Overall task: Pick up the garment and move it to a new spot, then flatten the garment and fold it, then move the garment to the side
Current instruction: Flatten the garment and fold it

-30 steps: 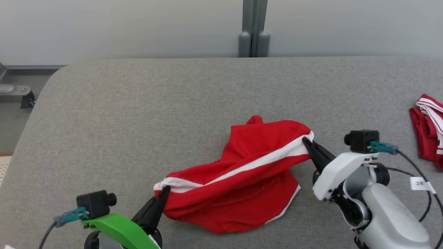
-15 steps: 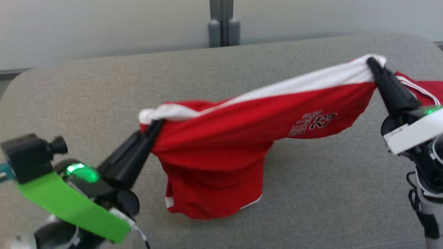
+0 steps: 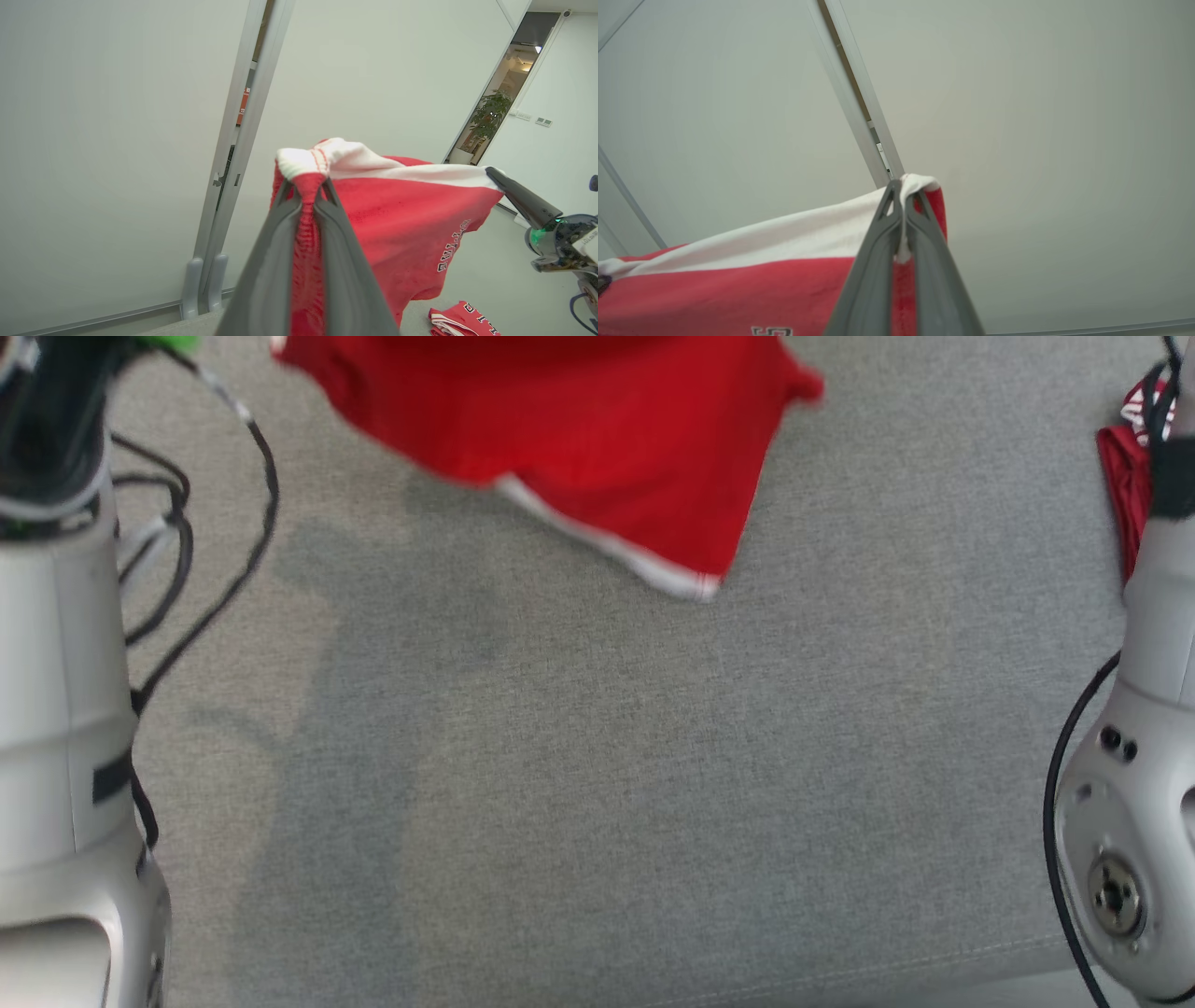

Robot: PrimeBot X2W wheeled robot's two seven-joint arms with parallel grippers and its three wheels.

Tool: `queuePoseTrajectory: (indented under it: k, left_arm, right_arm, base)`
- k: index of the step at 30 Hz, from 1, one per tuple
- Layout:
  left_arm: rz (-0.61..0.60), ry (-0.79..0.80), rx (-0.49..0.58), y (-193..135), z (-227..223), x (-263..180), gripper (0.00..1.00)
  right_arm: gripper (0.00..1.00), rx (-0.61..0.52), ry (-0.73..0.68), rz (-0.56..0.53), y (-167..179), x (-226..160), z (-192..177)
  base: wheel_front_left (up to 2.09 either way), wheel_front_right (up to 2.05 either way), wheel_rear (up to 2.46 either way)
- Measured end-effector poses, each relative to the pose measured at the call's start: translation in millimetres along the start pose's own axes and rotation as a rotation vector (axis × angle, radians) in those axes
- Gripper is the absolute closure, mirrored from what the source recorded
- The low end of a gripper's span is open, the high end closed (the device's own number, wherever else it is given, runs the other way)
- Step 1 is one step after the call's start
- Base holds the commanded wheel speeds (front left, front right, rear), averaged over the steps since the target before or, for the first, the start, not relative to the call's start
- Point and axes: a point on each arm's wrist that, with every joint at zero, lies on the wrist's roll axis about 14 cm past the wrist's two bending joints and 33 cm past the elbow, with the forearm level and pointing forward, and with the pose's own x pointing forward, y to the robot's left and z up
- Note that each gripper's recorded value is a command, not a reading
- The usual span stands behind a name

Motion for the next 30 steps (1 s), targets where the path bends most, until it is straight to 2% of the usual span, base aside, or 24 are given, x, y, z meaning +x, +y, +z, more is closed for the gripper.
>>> queuePoseTrajectory:
  k: [3, 6, 11, 13, 15, 17, 21, 24, 30]
  left_arm:
    - [0.034, -0.088, 0.001, 23.8, 1.6, 31.7, 1.0]
    - [0.073, -0.125, 0.023, 45.6, -15.4, 52.3, 1.0]
    - [0.035, -0.11, 0.04, 43.5, -67.7, 65.6, 1.0]
    - [0.034, -0.076, 0.023, 44.9, -97.5, 55.3, 1.0]
    - [0.074, -0.04, -0.056, 53.2, -131.1, 33.2, 1.0]
    - [0.114, 0.007, -0.149, 55.9, -163.0, 7.1, 1.0]
    - [0.182, 0.138, -0.226, 55.4, -217.3, -57.9, 1.0]
    - [0.239, 0.232, -0.257, 50.4, -244.9, -112.2, 1.0]
    - [0.313, 0.282, -0.293, 16.6, -255.7, -196.1, 1.0]
  right_arm:
    - [1.0, 0.006, -0.08, -0.027, -12.8, 27.9, 0.9]
    - [1.0, 0.054, -0.072, -0.042, -24.3, 42.8, -29.7]
    - [1.0, 0.068, -0.015, -0.045, -31.1, 34.8, -76.4]
    - [1.0, 0.078, 0.048, -0.058, -36.3, 16.9, -106.2]
    - [1.0, 0.037, 0.107, -0.056, -39.9, -9.7, -134.4]
    - [1.0, 0.075, 0.146, -0.068, -47.1, -38.4, -154.2]
    - [1.0, 0.146, 0.257, -0.092, -56.7, -107.6, -194.1]
    - [1.0, 0.206, 0.315, -0.115, -56.8, -156.8, -207.6]
    - [1.0, 0.282, 0.414, -0.112, -37.9, -240.6, -203.4]
  base:
    - [0.0, 0.0, 0.0]
    - [0.0, 0.0, 0.0]
    - [0.0, 0.0, 0.0]
    - [0.0, 0.0, 0.0]
    - [0.0, 0.0, 0.0]
    - [0.0, 0.0, 0.0]
    - [0.0, 0.0, 0.0]
    - [0.0, 0.0, 0.0]
    - [0.0, 0.0, 0.0]
